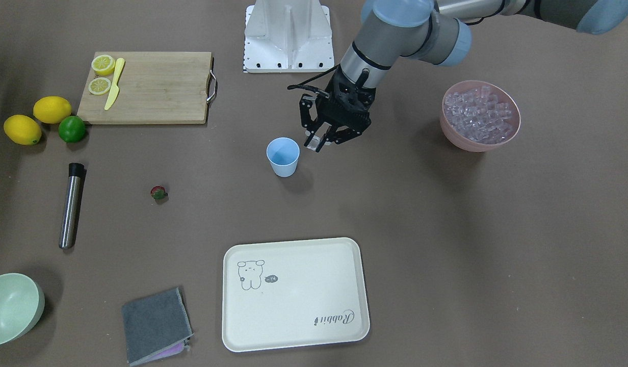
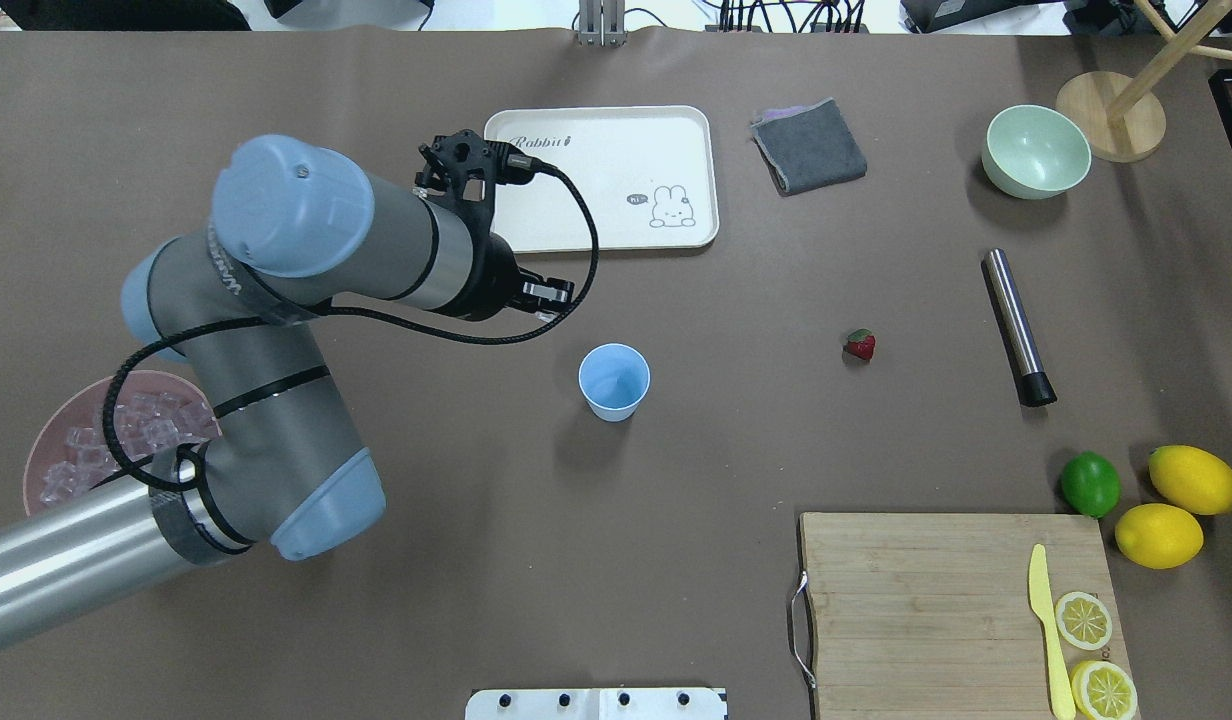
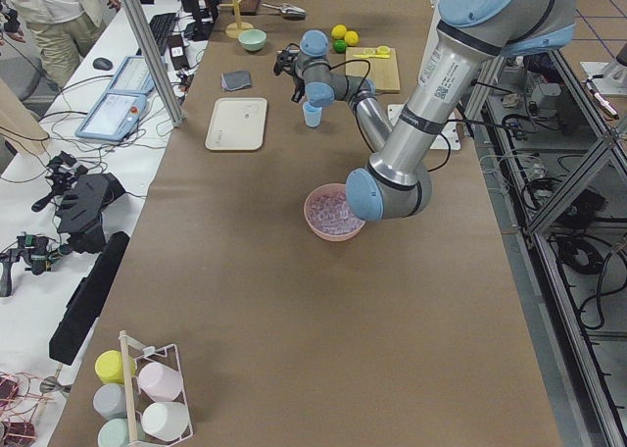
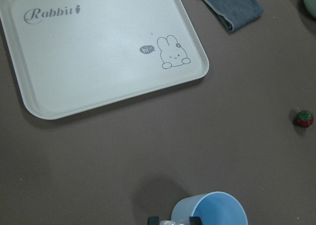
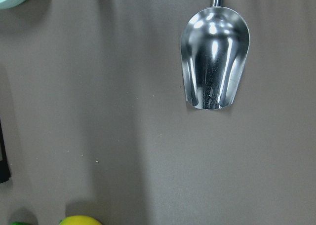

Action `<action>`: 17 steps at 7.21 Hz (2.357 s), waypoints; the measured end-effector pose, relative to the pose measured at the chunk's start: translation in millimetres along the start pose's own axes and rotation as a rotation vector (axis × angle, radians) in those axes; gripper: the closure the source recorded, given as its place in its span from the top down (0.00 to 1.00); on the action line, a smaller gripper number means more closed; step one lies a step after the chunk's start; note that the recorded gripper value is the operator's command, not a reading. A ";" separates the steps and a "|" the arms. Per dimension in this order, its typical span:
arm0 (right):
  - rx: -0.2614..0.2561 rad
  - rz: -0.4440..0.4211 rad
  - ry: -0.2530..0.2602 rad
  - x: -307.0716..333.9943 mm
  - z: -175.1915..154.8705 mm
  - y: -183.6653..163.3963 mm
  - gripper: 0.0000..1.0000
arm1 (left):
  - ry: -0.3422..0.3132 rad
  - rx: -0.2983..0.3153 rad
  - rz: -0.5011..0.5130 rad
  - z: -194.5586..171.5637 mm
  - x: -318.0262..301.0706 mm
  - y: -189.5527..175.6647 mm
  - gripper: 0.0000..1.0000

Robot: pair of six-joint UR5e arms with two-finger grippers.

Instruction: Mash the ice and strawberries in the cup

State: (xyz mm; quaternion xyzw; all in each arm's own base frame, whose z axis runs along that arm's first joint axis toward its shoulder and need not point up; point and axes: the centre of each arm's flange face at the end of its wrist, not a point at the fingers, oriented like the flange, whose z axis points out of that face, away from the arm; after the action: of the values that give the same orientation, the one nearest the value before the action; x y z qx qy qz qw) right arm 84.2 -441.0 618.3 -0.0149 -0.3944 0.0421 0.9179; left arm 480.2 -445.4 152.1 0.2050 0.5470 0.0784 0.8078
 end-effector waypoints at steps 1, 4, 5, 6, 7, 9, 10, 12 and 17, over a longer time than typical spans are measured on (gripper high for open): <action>-0.002 -0.001 0.000 -0.5 0.7 -0.2 1.00 | -0.009 0.006 0.005 13.1 11.9 3.0 0.00; -0.005 -0.004 0.001 -2.4 2.0 -0.9 1.00 | -0.050 0.006 0.010 43.7 15.7 14.7 0.00; -0.006 -0.005 0.001 -2.9 2.3 -1.1 1.00 | -0.052 0.002 0.011 47.9 19.2 15.8 0.00; -0.007 -0.007 0.001 -3.6 2.7 -1.4 1.00 | -0.051 0.000 0.012 52.1 25.0 13.9 0.00; -0.009 -0.007 0.001 -4.1 3.3 -1.7 1.00 | -0.054 -0.002 0.011 57.7 28.8 11.0 0.00; -0.012 0.005 0.002 -6.1 5.0 -2.2 1.00 | -0.060 -0.009 0.010 66.3 31.3 9.1 0.00; -0.013 0.012 0.002 -7.3 5.6 -2.6 1.00 | -0.060 -0.013 0.010 68.7 32.7 11.0 0.00; -0.012 0.014 0.002 -9.8 5.1 -4.6 1.00 | -0.055 -0.026 0.014 72.4 37.8 18.4 0.98; -0.002 -0.006 -0.008 -20.9 -0.5 -13.1 1.00 | -0.109 -0.009 0.039 40.2 -5.8 -6.9 0.98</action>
State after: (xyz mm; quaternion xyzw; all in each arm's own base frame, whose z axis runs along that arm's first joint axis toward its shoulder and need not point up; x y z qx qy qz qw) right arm 71.1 -455.9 603.6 -0.0144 -0.3983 0.0390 0.9163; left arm 514.2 -463.6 167.0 0.2158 0.4978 0.0855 0.8357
